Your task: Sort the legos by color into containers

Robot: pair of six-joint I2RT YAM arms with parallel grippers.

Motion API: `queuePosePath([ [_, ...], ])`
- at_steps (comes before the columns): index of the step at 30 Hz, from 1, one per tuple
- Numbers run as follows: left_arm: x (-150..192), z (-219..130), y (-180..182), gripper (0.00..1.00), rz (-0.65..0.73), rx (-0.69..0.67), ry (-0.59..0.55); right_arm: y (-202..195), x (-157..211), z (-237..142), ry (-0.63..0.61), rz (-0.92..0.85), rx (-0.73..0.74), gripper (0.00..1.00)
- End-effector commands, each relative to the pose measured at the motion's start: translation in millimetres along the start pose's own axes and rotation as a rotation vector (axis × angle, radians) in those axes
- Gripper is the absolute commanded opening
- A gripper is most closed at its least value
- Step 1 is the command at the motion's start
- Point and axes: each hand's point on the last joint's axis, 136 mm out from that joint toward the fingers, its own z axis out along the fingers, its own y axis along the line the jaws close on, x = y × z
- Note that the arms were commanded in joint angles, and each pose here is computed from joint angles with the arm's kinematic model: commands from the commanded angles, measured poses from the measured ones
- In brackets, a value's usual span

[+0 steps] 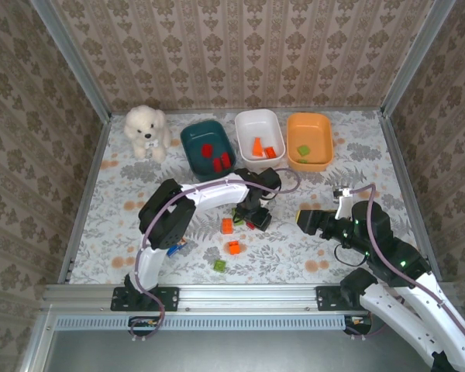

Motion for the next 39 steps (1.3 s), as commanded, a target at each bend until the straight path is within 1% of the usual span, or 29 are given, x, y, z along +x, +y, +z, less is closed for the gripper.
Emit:
queuePosePath([
  [1, 4.7, 5.5, 4.3, 0.53, 0.027, -0.051, 0.029, 2.8, -5.0, -4.6, -0.009, -0.006, 0.006, 0.80],
  [4, 4.9, 10.9, 2.4, 0.50, 0.052, -0.074, 0.035, 2.2, -4.6, -3.1, -0.006, -0.008, 0.009, 0.81],
  [8, 4.4, 12.8, 2.8, 0.37, 0.072, -0.122, 0.037, 2.2, -6.0, -2.8, -0.009, -0.009, 0.012, 0.81],
  [10, 2.5, 7.0, 2.1, 0.32, 0.067, -0.128, 0.019, 2.7, -7.1, -3.6, -0.013, -0.011, 0.011, 0.81],
  [13, -3.8, -13.3, -0.6, 0.26, 0.056, -0.123, -0.035, 5.1, -10.8, -6.5, -0.024, -0.017, 0.009, 0.81],
  [16, -13.7, -46.6, -1.1, 0.25, 0.028, -0.111, -0.107, 9.2, -17.4, -9.3, -0.043, -0.026, 0.002, 0.81],
  [19, -26.6, -84.4, 9.4, 0.23, -0.050, -0.085, -0.185, 13.9, -23.6, -9.7, -0.051, -0.036, -0.003, 0.81],
  [21, -34.6, -111.6, 30.2, 0.22, -0.144, -0.067, -0.245, 17.5, -26.5, -6.9, -0.048, -0.044, -0.010, 0.81],
  [23, -39.0, -129.2, 56.6, 0.20, -0.252, -0.044, -0.281, 20.4, -28.8, -2.5, -0.044, -0.051, -0.018, 0.81],
  [24, -41.4, -136.8, 78.3, 0.18, -0.328, -0.037, -0.296, 21.7, -29.7, 0.8, -0.040, -0.052, -0.022, 0.81],
  [27, -46.9, -147.4, 130.4, 0.17, -0.477, -0.028, -0.321, 24.2, -31.2, 11.2, -0.022, -0.057, -0.026, 0.81],
  [28, -48.5, -147.0, 144.9, 0.17, -0.512, -0.030, -0.319, 27.7, -35.0, 14.7, -0.028, -0.060, -0.037, 0.81],
  [31, -54.2, -139.6, 188.9, 0.17, -0.612, -0.049, -0.277, 28.9, -36.4, 27.3, 0.003, -0.066, -0.027, 0.81],
  [33, -57.1, -127.5, 212.4, 0.17, -0.661, -0.071, -0.222, 31.5, -38.9, 36.1, 0.030, -0.078, -0.020, 0.80],
  [34, -60.3, -122.5, 215.1, 0.17, -0.670, -0.075, -0.200, 32.3, -40.6, 39.3, 0.037, -0.081, -0.016, 0.80],
  [35, -59.7, -117.0, 233.8, 0.17, -0.715, -0.082, -0.174, 35.1, -44.7, 41.7, 0.034, -0.089, -0.019, 0.80],
  [37, -63.4, -105.9, 241.9, 0.17, -0.741, -0.086, -0.135, 41.0, -53.9, 46.3, 0.014, -0.098, -0.030, 0.80],
  [39, -69.7, -99.6, 246.4, 0.17, -0.753, -0.091, -0.125, 46.6, -62.8, 50.7, 0.000, -0.108, -0.038, 0.81],
])
